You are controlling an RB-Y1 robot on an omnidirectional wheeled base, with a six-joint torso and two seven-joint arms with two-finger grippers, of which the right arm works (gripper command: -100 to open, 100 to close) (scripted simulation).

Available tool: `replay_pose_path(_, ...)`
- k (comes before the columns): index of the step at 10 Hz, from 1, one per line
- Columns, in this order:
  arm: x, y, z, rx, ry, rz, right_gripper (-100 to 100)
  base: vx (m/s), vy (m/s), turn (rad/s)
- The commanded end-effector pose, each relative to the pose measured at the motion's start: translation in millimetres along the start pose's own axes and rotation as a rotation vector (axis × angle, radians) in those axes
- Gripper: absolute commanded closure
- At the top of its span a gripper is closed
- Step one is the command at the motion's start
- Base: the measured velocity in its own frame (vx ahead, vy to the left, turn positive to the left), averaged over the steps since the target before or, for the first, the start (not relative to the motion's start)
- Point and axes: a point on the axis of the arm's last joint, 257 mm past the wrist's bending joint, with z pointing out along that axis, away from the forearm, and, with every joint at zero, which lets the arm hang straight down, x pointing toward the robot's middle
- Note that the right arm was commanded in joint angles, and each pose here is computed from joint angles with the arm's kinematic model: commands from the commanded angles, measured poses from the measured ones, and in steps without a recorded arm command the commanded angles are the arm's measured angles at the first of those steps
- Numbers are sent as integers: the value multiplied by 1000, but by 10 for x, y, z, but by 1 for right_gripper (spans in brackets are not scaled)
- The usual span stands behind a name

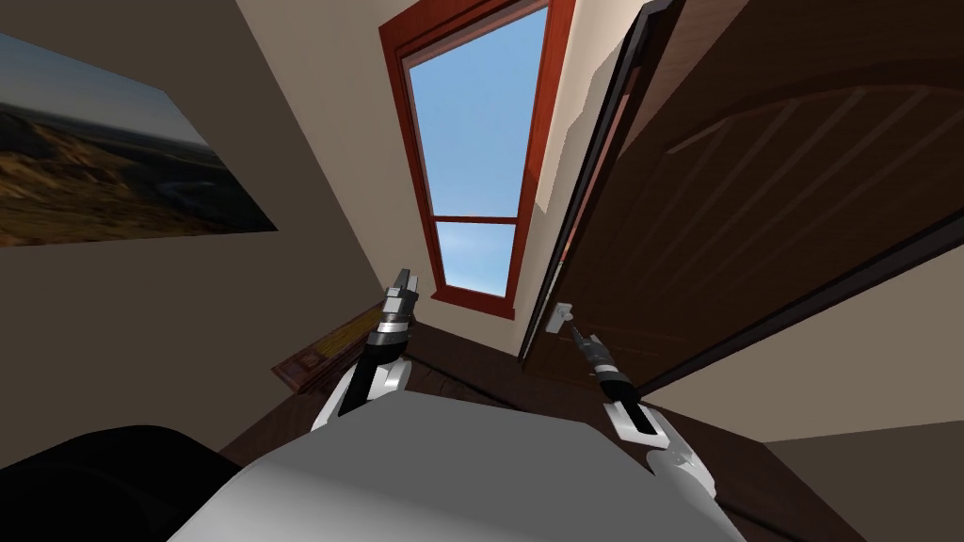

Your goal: Pull the door open

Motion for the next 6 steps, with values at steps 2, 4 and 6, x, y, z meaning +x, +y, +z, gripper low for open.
replay_pose_path(2, 20, -60, -63, -14, 28, -135, -100, -21, 58, -55)
replay_pose_path(4, 35, -102, -106, -23, 46, -215, -100, -14, 60, -45)
replay_pose_path(6, 51, -146, -151, -34, 65, -291, -100, -12, 50, -37)
